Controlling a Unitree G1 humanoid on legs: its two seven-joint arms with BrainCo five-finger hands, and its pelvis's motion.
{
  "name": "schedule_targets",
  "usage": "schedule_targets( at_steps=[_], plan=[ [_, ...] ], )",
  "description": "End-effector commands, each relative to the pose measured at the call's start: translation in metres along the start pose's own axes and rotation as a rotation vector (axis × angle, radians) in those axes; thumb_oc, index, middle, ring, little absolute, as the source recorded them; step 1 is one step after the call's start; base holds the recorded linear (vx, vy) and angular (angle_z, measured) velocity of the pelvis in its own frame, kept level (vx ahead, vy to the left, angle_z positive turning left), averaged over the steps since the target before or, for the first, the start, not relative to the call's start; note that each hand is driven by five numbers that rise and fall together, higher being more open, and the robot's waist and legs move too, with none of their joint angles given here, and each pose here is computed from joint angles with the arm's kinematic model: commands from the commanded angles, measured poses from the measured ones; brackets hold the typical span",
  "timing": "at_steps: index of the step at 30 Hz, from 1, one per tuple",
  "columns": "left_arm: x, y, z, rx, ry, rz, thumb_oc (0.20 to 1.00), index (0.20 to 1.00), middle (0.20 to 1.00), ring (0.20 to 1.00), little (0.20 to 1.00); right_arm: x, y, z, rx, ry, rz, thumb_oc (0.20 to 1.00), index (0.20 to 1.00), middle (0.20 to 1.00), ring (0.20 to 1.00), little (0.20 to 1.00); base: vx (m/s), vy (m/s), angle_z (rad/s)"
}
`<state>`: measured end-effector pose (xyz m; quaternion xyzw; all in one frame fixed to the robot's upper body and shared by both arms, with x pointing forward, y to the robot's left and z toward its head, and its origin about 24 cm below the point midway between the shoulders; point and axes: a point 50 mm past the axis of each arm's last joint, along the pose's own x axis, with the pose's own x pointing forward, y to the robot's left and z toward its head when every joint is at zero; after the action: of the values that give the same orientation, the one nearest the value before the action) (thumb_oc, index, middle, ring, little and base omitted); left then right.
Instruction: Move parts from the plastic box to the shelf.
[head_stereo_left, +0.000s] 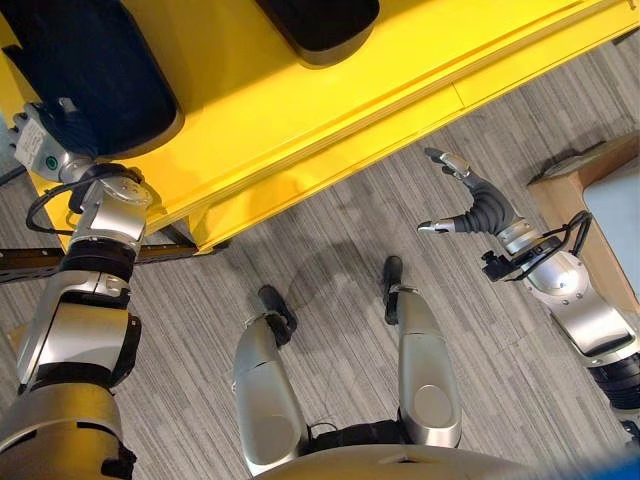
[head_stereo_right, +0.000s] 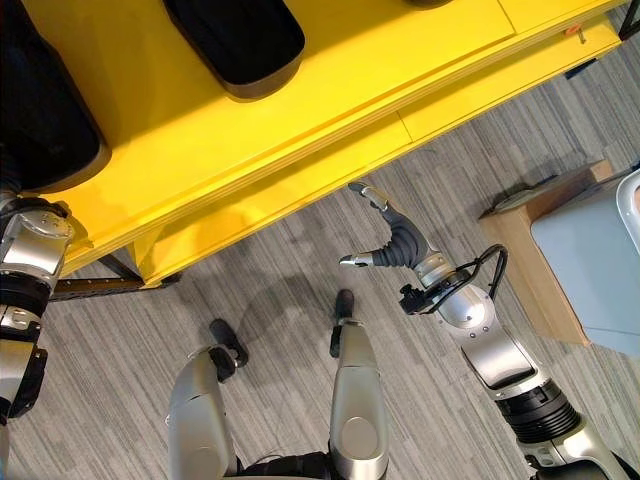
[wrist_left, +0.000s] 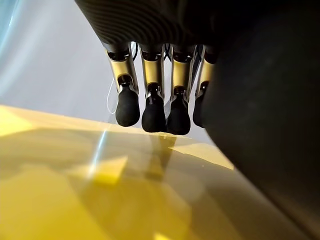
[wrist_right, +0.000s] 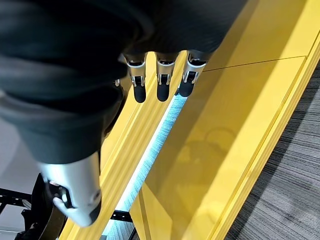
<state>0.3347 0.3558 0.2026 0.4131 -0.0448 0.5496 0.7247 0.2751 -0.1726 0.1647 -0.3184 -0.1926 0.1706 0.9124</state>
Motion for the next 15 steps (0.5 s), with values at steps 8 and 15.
schedule_targets(
  at_steps=[8, 15],
  plan=[
    [0.021, 0.023, 0.015, -0.006, -0.087, 0.107, 1.000, 1.000, 1.000, 1.000, 1.000, 0.005, -0.013, 0.018, -0.041, -0.097, -0.039, 1.000, 1.000, 1.000, 1.000, 1.000, 0.00, 0.000, 0.00],
    [0.020, 0.021, 0.011, -0.022, -0.043, 0.102, 1.000, 1.000, 1.000, 1.000, 1.000, 0.007, -0.013, 0.017, -0.044, -0.096, -0.047, 1.000, 1.000, 1.000, 1.000, 1.000, 0.00, 0.000, 0.00]
  ],
)
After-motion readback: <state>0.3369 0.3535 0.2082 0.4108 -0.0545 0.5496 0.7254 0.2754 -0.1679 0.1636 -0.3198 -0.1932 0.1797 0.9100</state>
